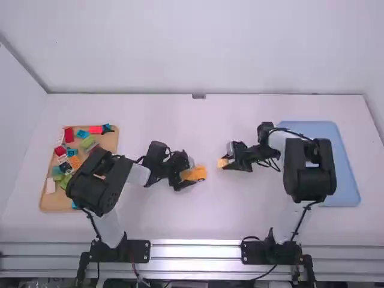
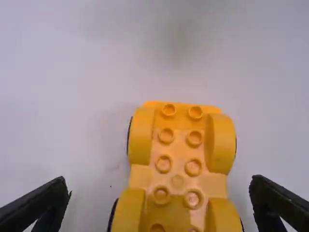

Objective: Assemble lego blocks to make yellow taxi

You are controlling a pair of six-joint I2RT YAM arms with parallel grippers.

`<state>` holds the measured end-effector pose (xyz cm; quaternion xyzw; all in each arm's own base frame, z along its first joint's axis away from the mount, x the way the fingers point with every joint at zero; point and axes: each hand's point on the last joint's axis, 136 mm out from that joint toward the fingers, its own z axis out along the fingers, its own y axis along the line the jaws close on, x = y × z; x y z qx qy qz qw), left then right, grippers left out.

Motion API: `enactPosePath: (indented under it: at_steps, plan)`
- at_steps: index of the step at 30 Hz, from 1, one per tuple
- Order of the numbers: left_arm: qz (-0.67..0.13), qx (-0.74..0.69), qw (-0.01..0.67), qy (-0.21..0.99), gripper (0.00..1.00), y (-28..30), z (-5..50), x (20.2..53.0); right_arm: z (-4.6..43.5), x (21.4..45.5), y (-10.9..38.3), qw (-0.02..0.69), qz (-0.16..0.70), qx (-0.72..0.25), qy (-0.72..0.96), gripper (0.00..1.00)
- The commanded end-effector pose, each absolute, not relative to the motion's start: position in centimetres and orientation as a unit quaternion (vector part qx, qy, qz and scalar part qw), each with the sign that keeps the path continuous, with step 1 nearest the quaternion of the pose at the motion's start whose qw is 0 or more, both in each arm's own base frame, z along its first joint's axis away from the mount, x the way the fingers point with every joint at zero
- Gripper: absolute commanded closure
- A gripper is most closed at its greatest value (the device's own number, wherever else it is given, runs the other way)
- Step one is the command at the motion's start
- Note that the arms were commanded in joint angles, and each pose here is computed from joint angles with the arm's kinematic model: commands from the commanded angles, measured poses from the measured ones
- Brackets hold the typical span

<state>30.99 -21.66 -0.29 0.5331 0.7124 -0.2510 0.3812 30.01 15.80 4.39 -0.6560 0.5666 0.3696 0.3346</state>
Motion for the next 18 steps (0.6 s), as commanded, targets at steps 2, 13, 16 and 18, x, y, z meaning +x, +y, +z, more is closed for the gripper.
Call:
enactPosePath:
  at_steps: [2,13,16,18]
  plan:
    - [-0.252,0.548,0.398,0.691,0.01,-21.7,-0.4,30.0,5.5,29.6,17.4,0.354,0.381,-0.666,0.535,0.88]
    - [-0.265,0.54,0.406,0.688,0.0,-21.4,-1.9,30.0,5.7,29.2,20.3,0.351,0.392,-0.675,0.517,0.85]
    - [-0.3,0.551,0.408,0.663,0.0,-22.7,-1.7,30.0,5.7,29.0,20.9,0.355,0.388,-0.688,0.501,0.85]
    - [-0.297,0.555,0.409,0.661,0.03,-22.7,-1.7,30.3,5.7,28.9,21.0,0.348,0.395,-0.681,0.509,0.85]
